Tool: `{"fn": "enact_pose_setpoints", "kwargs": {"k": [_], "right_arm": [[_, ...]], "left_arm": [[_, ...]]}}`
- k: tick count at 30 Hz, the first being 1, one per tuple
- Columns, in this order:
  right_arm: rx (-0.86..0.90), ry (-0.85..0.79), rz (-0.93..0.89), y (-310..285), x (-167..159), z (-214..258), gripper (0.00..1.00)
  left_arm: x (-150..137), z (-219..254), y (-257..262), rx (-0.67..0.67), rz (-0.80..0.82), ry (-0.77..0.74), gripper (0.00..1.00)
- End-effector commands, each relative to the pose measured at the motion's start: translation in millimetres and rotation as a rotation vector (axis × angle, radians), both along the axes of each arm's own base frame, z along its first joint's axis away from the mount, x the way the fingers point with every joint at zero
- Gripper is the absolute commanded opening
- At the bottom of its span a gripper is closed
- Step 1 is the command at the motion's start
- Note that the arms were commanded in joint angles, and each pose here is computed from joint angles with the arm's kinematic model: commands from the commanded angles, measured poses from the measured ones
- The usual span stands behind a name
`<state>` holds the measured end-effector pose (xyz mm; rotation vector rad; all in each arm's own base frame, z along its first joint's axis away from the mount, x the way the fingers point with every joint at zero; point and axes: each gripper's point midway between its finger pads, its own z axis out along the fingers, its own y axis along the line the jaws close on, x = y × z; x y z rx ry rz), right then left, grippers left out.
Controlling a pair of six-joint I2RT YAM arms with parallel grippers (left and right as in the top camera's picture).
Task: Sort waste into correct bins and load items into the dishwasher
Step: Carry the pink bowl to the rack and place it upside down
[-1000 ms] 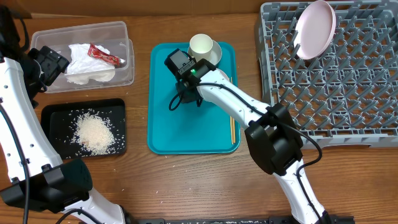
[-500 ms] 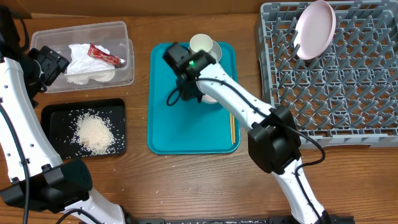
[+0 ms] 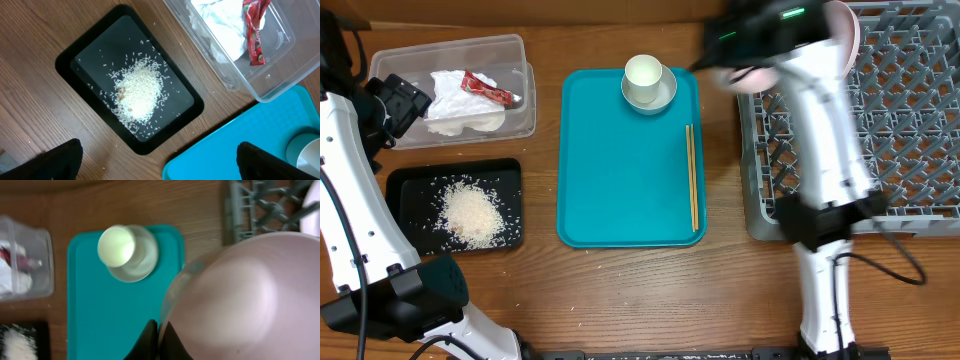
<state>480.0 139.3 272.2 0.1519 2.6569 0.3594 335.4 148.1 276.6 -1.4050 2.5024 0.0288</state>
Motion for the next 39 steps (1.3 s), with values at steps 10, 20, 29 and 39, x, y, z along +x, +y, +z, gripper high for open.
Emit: {"fn": "enact_pose_setpoints", "kwargs": {"k": [10, 20, 29, 39], "right_arm": [[0.663, 0.113, 0.016, -99, -9, 23, 0.03], [0.822, 0.152, 0.096, -110, -54, 8, 0.04], [1.139, 0.115, 0.052, -137, -67, -37, 0.04], [1.251, 0.015, -0.051, -177, -63, -77, 0.04]], "left_arm": [[0, 0, 0, 0.003, -0.015, 0.005, 1.00], [0, 0, 0, 0.003, -0.015, 0.004, 1.00], [0, 0, 0, 0.003, -0.015, 0.004, 1.00], [0, 0, 0, 0.003, -0.015, 0.005, 1.00]]}}
